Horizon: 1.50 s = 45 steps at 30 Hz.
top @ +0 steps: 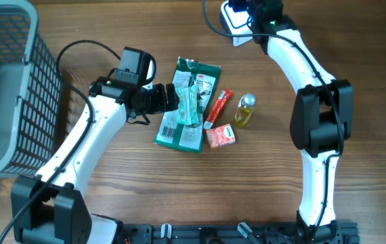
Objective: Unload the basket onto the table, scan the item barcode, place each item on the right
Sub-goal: 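Bring the jar back with the right gripper and set it down right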
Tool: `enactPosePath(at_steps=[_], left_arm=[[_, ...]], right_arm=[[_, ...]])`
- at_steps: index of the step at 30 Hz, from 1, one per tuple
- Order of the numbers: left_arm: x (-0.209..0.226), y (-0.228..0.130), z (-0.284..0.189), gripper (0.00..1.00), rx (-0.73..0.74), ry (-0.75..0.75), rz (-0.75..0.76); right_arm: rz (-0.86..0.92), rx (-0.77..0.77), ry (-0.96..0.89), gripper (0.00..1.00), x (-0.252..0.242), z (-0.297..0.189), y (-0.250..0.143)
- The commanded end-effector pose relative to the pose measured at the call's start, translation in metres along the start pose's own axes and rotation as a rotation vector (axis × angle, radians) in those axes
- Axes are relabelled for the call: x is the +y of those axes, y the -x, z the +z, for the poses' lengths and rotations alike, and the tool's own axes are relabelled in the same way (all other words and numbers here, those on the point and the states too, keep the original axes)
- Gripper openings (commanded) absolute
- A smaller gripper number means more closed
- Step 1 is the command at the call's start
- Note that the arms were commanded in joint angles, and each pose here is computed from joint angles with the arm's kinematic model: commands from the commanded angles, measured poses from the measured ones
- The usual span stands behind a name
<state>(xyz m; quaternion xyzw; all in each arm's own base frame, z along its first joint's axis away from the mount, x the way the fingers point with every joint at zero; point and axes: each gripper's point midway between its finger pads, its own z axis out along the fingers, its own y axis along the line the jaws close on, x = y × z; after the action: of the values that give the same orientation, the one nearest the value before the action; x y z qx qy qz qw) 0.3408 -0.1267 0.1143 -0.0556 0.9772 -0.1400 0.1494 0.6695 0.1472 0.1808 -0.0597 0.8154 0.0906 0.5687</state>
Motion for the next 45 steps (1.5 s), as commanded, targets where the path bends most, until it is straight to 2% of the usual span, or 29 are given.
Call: enactPosePath(at_steps=[1,9,11,14,17,19,21,24,26,28,31,34,39,45], left_arm=[[-0.001,0.002,0.0,1.0,-0.001,-0.008,0.007],[-0.001,0.002,0.0,1.0,-0.001,-0.008,0.007],[-0.001,0.002,0.0,1.0,-0.001,-0.008,0.007],[-0.001,0.002,0.0,1.0,-0.001,-0.008,0.007],[-0.001,0.002,0.0,1.0,0.0,-0.008,0.007],[-0.001,0.002,0.0,1.0,-0.001,-0.008,0.007],[-0.001,0.002,0.0,1.0,0.0,-0.008,0.007],[-0.001,0.002,0.0,1.0,-0.001,-0.008,0.007],[-0.001,0.002,0.0,1.0,-0.001,-0.008,0.007],[-0.001,0.002,0.0,1.0,-0.001,-0.008,0.007],[-0.001,0.002,0.0,1.0,-0.001,-0.008,0.007],[-0.001,0.002,0.0,1.0,0.0,-0.008,0.007],[-0.001,0.002,0.0,1.0,-0.001,-0.008,0.007],[-0.001,0.002,0.0,1.0,-0.001,-0.008,0.007]], right_arm=[[0.05,-0.002,0.092,0.05,-0.002,0.014,-0.014],[0.045,-0.013,0.141,0.04,0.001,0.016,-0.015],[0.039,-0.04,0.149,0.04,-0.002,0.008,0.002],[0.036,-0.097,0.137,0.04,-0.01,-0.024,0.053],[0.047,-0.085,0.109,0.06,-0.019,-0.087,0.107],[0.068,-0.004,0.08,0.09,-0.027,-0.136,0.118],[0.098,0.108,0.047,0.09,-0.037,-0.178,0.111],[0.154,0.298,-0.003,0.1,-0.051,-0.227,0.078],[0.209,0.487,-0.04,0.14,-0.06,-0.259,0.039],[0.284,0.75,-0.092,0.15,-0.069,-0.296,-0.018],[0.352,0.958,-0.123,0.15,-0.074,-0.317,-0.074],[0.411,1.055,-0.155,0.15,-0.082,-0.316,-0.125],[0.498,1.124,-0.23,0.15,-0.092,-0.313,-0.196],[0.531,1.156,-0.321,0.17,-0.099,-0.318,-0.237]])
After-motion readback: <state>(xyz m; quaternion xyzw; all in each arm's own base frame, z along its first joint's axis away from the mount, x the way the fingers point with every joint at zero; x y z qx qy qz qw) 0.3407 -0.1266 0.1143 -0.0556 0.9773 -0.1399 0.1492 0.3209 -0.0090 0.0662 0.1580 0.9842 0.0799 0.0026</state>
